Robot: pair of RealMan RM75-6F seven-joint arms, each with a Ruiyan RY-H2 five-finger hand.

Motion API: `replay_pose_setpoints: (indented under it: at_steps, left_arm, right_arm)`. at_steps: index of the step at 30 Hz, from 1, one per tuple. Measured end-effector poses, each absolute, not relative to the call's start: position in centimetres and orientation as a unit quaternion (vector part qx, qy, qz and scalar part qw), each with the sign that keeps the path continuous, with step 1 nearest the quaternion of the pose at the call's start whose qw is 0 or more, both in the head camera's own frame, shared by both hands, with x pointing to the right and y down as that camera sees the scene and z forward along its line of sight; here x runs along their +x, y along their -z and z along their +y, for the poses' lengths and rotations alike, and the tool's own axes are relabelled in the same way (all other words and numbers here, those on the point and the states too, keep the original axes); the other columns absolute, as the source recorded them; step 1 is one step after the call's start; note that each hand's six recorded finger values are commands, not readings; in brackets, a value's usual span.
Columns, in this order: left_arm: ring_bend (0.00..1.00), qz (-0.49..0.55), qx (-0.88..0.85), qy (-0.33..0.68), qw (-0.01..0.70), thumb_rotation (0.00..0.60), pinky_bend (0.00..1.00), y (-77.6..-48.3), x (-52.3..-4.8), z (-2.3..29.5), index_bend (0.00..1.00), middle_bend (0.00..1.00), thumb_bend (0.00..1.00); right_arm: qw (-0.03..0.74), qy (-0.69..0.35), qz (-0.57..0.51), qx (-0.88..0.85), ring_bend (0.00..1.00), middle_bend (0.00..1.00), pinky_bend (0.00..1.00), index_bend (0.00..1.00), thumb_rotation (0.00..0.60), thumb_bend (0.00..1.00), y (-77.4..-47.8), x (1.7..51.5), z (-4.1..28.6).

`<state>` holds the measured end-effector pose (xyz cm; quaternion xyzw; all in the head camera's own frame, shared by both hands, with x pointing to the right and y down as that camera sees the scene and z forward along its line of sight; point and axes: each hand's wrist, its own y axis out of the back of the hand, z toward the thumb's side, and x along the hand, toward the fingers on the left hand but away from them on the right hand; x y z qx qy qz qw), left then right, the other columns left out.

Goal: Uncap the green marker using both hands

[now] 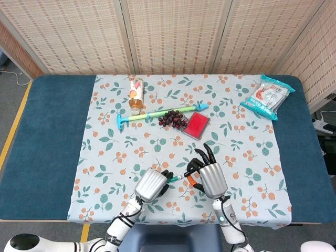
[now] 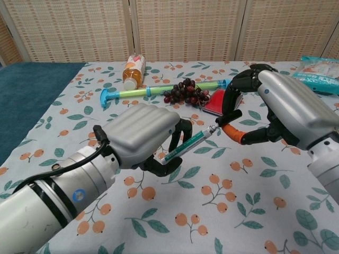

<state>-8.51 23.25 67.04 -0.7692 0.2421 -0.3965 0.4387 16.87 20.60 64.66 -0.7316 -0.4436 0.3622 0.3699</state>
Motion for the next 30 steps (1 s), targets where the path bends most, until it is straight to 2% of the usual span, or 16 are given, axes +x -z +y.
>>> replay_pose_setpoints:
  at_steps: [3, 7, 10, 13, 17, 20, 23, 26, 28, 30]
  left_arm:
    - [0.84, 0.230, -0.754, 0.402, 0.465, 0.600, 1.00, -67.3, -9.0, 22.9, 0.91, 1.00, 0.66]
    - [0.84, 0.218, -0.723, 0.408, 0.513, 0.600, 1.00, -68.0, -10.1, 21.9, 0.91, 1.00, 0.59]
    - [0.84, 0.208, -0.694, 0.414, 0.552, 0.600, 1.00, -68.7, -11.3, 21.0, 0.91, 1.00, 0.54]
    - [0.84, 0.188, -0.659, 0.420, 0.595, 0.600, 1.00, -69.6, -12.5, 20.2, 0.89, 1.00, 0.54]
    - [0.84, 0.157, -0.612, 0.425, 0.648, 0.600, 1.00, -70.3, -13.7, 19.4, 0.86, 0.96, 0.54]
    - [0.84, 0.149, -0.603, 0.427, 0.657, 0.600, 1.00, -70.6, -14.2, 19.2, 0.79, 0.89, 0.54]
    - [0.82, 0.137, -0.596, 0.434, 0.662, 0.600, 1.00, -71.1, -14.9, 19.0, 0.64, 0.81, 0.51]
    - [0.80, 0.123, -0.599, 0.442, 0.656, 0.600, 1.00, -71.6, -15.3, 19.1, 0.47, 0.70, 0.49]
    - [0.79, 0.112, -0.602, 0.447, 0.653, 0.600, 1.00, -72.0, -15.6, 19.4, 0.41, 0.64, 0.48]
    - [0.77, 0.098, -0.604, 0.449, 0.651, 0.600, 1.00, -72.5, -15.7, 19.8, 0.34, 0.57, 0.48]
  right_arm:
    - [0.375, -0.366, -0.445, -0.726, 0.18, 0.50, 0.03, 0.96, 0.600, 0.42, -64.5, 17.4, 20.3]
    - [0.381, -0.383, -0.443, -0.716, 0.20, 0.50, 0.04, 0.96, 0.600, 0.42, -64.7, 18.9, 19.9]
    - [0.376, -0.401, -0.437, -0.712, 0.20, 0.50, 0.04, 0.96, 0.600, 0.42, -65.5, 19.7, 19.9]
    - [0.381, -0.420, -0.421, -0.708, 0.20, 0.50, 0.04, 0.96, 0.600, 0.42, -66.4, 20.1, 20.1]
    - [0.385, -0.450, -0.393, -0.703, 0.19, 0.50, 0.04, 0.95, 0.600, 0.42, -68.3, 20.5, 20.7]
    - [0.382, -0.462, -0.383, -0.703, 0.18, 0.50, 0.04, 0.90, 0.600, 0.42, -69.6, 20.4, 21.1]
    - [0.377, -0.464, -0.379, -0.706, 0.14, 0.47, 0.04, 0.74, 0.600, 0.42, -70.5, 19.9, 21.5]
    - [0.372, -0.468, -0.370, -0.712, 0.07, 0.36, 0.03, 0.47, 0.600, 0.42, -71.1, 19.4, 21.7]
    - [0.368, -0.473, -0.363, -0.713, 0.03, 0.29, 0.01, 0.30, 0.600, 0.42, -71.4, 19.2, 21.8]
    - [0.363, -0.478, -0.358, -0.715, 0.01, 0.26, 0.00, 0.22, 0.600, 0.42, -71.6, 19.0, 21.8]
